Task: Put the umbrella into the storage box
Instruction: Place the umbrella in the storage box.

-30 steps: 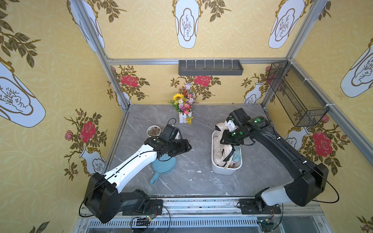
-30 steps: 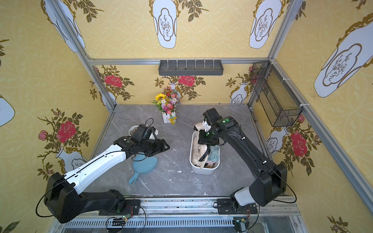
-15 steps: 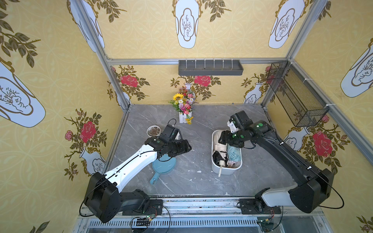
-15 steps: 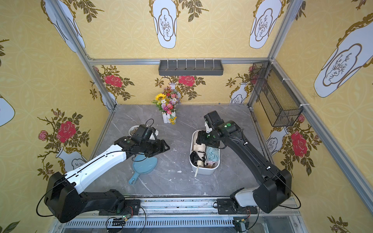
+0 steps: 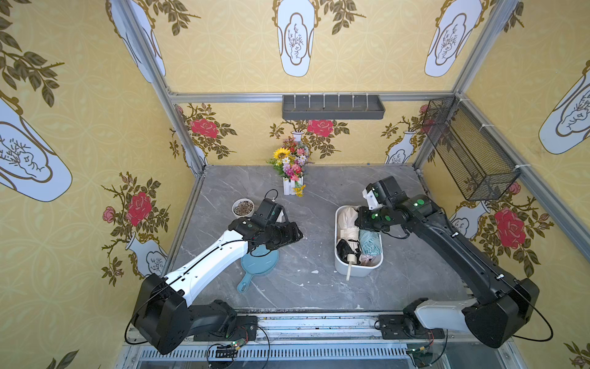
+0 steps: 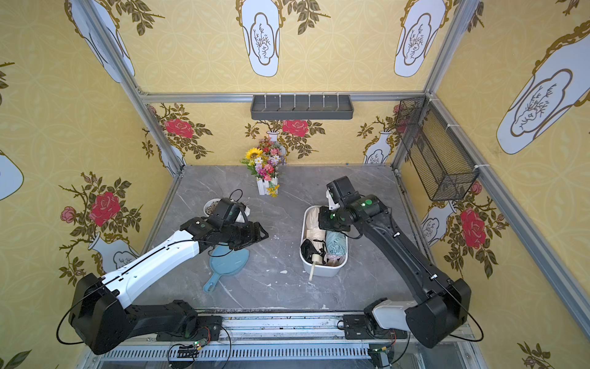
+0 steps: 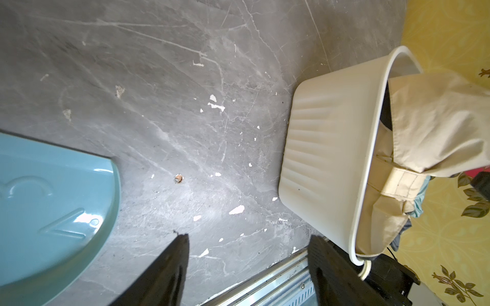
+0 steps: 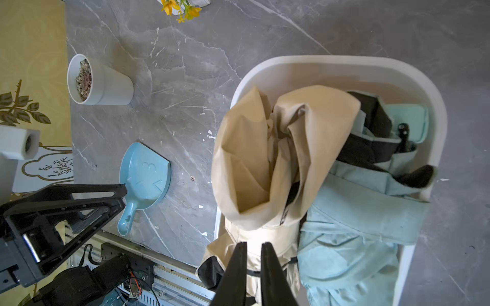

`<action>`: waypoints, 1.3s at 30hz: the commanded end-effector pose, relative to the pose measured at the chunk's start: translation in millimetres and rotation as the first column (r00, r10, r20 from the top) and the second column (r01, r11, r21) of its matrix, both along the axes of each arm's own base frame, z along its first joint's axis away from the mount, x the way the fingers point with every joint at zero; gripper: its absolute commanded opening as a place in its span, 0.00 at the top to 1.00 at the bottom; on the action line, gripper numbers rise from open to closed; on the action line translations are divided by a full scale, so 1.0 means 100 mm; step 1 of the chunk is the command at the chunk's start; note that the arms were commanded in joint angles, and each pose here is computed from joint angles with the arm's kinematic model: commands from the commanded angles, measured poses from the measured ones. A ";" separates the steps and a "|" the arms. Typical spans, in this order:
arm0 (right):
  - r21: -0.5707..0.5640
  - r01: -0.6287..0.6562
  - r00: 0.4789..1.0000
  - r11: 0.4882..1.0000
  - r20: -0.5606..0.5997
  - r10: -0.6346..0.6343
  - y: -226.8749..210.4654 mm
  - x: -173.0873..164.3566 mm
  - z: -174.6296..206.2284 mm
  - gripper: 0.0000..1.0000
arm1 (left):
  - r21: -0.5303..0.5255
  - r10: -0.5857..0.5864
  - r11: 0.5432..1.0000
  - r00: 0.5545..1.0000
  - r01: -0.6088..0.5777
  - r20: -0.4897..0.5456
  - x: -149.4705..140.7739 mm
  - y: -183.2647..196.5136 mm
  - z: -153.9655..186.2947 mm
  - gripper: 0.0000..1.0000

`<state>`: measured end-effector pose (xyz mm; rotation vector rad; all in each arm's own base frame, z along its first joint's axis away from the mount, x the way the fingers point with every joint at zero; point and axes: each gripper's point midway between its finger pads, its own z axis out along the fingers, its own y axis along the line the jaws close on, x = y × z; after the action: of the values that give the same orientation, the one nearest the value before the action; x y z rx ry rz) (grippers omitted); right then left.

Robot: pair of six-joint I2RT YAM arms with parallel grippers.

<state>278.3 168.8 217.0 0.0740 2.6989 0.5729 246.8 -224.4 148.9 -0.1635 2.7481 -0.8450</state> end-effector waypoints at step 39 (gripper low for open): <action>-0.017 0.103 0.974 0.995 0.205 -0.098 -0.14 0.31 0.38 0.37 | 0.038 0.029 0.999 0.996 -0.032 0.086 0.16 0.07 0.06 0.23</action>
<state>313.5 171.3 239.7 0.1513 2.5421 0.5529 254.3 -223.5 150.1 -0.1735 2.7172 -0.8264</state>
